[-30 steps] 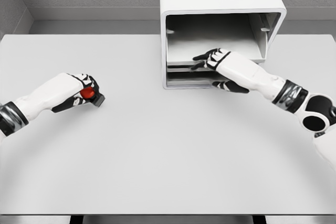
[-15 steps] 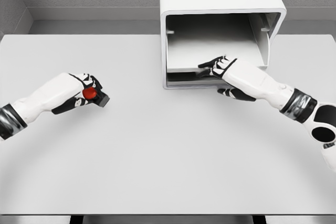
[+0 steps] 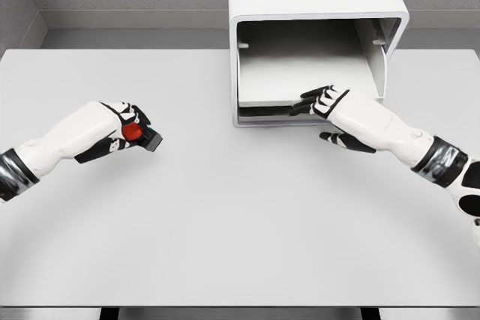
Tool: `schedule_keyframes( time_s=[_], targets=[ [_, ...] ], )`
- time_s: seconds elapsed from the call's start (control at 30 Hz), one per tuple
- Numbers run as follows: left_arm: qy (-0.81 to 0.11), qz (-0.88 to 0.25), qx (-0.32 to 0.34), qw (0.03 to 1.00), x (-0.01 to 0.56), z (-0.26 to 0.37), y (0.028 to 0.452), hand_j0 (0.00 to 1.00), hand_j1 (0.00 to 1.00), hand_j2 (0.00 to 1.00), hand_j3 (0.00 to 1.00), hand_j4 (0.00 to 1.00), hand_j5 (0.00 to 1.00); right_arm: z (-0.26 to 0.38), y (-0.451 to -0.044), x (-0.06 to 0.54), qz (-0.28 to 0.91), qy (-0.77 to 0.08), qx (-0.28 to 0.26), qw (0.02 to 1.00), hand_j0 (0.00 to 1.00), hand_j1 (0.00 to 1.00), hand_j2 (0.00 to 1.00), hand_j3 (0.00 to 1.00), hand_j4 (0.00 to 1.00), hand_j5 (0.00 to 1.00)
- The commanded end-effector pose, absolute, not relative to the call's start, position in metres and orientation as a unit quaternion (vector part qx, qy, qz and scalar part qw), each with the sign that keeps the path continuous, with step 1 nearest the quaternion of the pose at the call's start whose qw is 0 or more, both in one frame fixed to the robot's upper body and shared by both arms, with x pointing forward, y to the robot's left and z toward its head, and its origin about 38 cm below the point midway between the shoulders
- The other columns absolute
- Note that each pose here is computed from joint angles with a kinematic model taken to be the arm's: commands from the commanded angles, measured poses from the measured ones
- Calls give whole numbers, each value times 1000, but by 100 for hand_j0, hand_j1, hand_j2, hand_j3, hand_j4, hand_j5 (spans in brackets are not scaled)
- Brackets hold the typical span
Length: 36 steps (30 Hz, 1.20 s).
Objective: Slide open multi-storey tabletop storage cabinets and put open load switch and slide close multi-storey tabletop storage cabinets
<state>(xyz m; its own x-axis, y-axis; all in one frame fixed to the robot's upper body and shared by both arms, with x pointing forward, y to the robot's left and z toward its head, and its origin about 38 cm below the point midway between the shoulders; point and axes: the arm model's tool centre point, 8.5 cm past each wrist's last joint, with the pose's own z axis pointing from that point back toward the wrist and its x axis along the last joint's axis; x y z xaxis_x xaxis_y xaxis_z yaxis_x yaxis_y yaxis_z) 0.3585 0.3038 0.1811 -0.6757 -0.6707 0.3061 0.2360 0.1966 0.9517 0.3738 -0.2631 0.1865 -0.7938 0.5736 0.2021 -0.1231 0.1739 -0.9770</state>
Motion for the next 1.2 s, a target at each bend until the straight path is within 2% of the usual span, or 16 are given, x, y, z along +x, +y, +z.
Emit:
schedule_keyframes(
  time_s=[0.0,0.63,0.7,0.87,1.17],
  targets=[
    [-689,-605,156,366,357,186,303,36,36,36,36,36,36,193,-261,370,626,-715,-159,268,77,77,77,77,77,77],
    [-727,-586,150,325,349,217,291,36,36,36,36,36,36,218,-286,361,614,-722,-184,262,77,77,77,77,77,77],
    [-728,-586,152,322,351,219,290,36,36,36,36,36,36,223,-291,361,611,-723,-185,263,76,76,76,76,76,76],
    [-736,-581,153,312,354,228,289,36,36,36,36,36,36,246,-305,360,596,-736,-189,259,62,62,62,62,62,62],
    [-760,-559,148,297,361,238,275,36,36,36,36,36,36,285,-333,362,562,-758,-210,254,61,61,61,61,61,61]
  ],
)
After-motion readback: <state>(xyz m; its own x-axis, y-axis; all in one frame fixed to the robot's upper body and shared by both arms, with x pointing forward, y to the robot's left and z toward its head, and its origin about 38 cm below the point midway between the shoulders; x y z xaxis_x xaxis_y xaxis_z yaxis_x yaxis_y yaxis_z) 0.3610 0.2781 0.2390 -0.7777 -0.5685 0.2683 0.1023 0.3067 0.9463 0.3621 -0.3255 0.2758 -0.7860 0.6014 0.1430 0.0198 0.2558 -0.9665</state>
